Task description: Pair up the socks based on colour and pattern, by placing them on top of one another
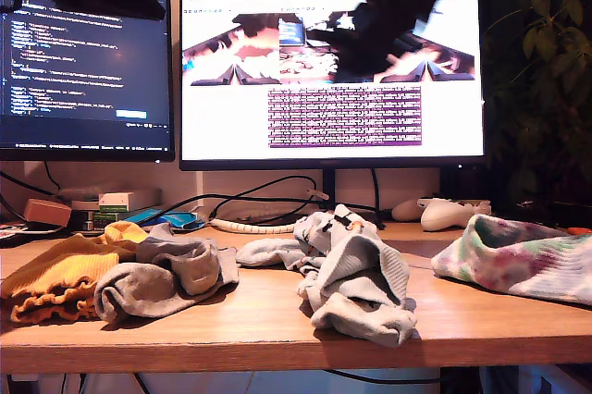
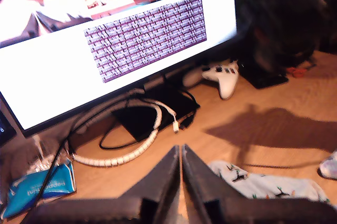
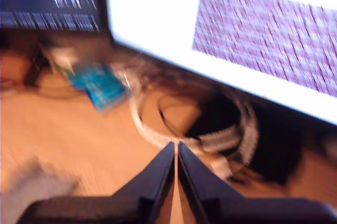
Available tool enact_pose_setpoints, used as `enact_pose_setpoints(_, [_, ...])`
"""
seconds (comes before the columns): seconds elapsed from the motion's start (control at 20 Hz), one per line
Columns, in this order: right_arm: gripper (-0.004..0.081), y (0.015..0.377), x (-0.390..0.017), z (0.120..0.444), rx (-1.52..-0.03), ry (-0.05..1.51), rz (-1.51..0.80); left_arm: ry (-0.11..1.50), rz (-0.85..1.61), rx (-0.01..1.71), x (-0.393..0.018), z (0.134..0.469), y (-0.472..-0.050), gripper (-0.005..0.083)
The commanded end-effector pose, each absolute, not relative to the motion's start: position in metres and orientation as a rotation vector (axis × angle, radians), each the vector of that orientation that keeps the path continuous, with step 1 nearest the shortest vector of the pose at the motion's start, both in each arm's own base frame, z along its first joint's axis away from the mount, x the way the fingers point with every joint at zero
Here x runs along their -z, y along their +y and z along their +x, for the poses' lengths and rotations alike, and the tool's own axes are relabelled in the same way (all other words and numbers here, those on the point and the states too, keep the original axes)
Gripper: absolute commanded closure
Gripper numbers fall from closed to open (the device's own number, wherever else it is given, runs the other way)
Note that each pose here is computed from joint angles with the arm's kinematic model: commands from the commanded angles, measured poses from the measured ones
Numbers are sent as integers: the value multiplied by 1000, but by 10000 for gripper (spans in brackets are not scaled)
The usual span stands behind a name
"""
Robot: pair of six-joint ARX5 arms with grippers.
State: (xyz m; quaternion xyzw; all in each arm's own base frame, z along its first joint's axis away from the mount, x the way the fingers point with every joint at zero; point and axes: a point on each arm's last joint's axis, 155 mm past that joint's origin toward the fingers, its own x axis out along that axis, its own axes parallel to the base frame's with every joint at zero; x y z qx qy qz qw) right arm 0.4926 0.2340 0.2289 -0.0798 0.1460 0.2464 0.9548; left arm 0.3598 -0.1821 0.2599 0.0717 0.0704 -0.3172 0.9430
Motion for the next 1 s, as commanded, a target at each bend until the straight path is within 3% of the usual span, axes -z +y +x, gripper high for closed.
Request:
enact_pose_setpoints(0.0, [778,216,-252,474,-490,227,-152,211,137,642,-228,354,-178,796])
enact_pose_setpoints(0.15, [778,172,-241,451,-441,222,-139,223,134,636,-213,345,-171,796])
enact_pose_setpoints(0.35, [778,141,-233,402,-451,197,-118,198,111,620,-208,321,-151,796])
enact_pose_setpoints(0.75, [780,119,-242,307,-456,180,-96,204,25,638,-210,251,-136,796])
enact_pose_setpoints(0.95, [780,110,-243,272,-461,204,-118,110,-2,628,-236,232,-129,796])
